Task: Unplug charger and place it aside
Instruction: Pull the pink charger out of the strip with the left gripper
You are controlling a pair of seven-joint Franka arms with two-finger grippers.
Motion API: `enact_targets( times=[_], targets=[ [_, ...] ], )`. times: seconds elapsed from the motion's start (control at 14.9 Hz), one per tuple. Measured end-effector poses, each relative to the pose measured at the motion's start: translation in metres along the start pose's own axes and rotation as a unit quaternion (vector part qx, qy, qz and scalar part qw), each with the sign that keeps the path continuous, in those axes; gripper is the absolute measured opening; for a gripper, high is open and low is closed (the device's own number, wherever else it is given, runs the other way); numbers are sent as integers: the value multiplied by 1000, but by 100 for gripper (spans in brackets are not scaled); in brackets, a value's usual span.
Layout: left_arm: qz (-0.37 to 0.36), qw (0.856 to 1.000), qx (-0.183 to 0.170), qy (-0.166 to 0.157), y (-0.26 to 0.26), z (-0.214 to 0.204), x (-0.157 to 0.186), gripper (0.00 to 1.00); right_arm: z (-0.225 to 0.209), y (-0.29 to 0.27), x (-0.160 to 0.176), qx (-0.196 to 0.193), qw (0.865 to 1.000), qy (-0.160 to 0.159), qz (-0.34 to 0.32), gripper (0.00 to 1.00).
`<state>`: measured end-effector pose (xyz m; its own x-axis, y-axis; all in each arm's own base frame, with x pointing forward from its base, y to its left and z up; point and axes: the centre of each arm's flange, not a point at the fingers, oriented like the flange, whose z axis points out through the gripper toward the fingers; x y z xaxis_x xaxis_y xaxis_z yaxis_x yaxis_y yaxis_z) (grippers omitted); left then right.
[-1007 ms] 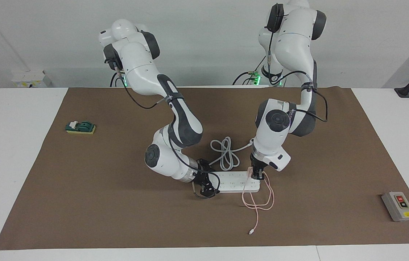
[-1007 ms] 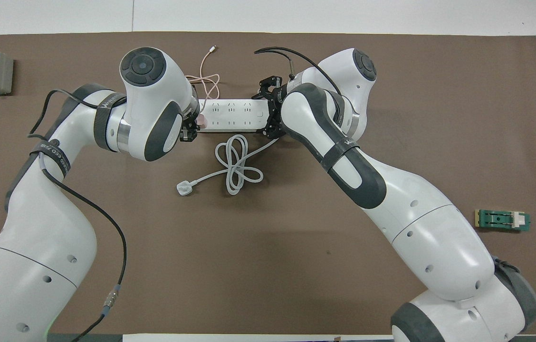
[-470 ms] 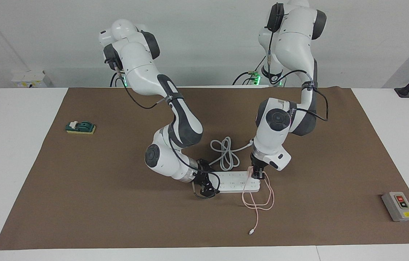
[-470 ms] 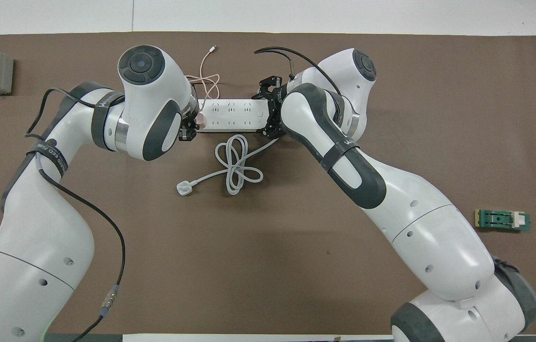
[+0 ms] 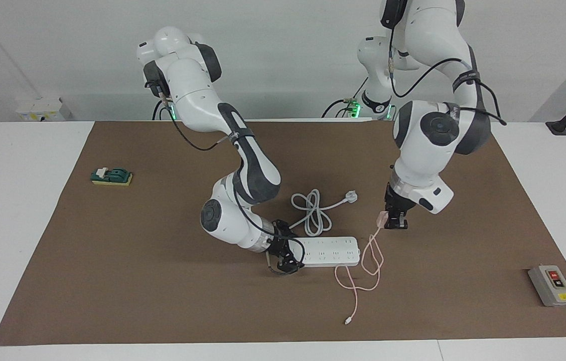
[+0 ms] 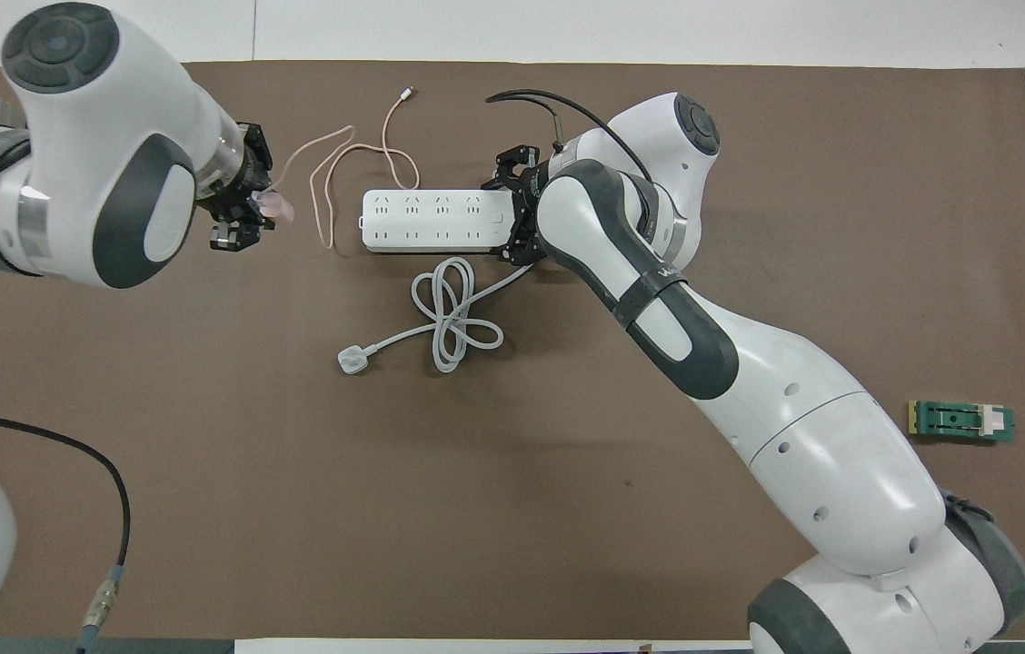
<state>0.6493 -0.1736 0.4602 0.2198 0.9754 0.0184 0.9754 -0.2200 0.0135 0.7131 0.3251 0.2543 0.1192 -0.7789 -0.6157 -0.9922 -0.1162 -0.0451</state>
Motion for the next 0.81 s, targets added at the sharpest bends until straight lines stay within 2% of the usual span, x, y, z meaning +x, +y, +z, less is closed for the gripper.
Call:
enact_targets(
  times=[0.27,0.34,0.47,0.67,0.81],
  targets=[
    [70,997,20,0,-24,-36,95,29,0,0,0,0,1000,0,0,96],
    [94,995,23,-1,-30,-39,120,29,-1,-1,-3,2,1000,-1,-2,100],
    [143,989,26,-5,-41,-38,171,29,-12,-1,-14,8,1000,-3,-4,100],
    [249,968,26,-14,-62,-28,238,29,-51,-6,-39,31,999,-8,-12,100],
    [284,959,8,-16,-67,-18,254,29,-91,-4,-52,34,999,-9,-17,100]
  ],
)
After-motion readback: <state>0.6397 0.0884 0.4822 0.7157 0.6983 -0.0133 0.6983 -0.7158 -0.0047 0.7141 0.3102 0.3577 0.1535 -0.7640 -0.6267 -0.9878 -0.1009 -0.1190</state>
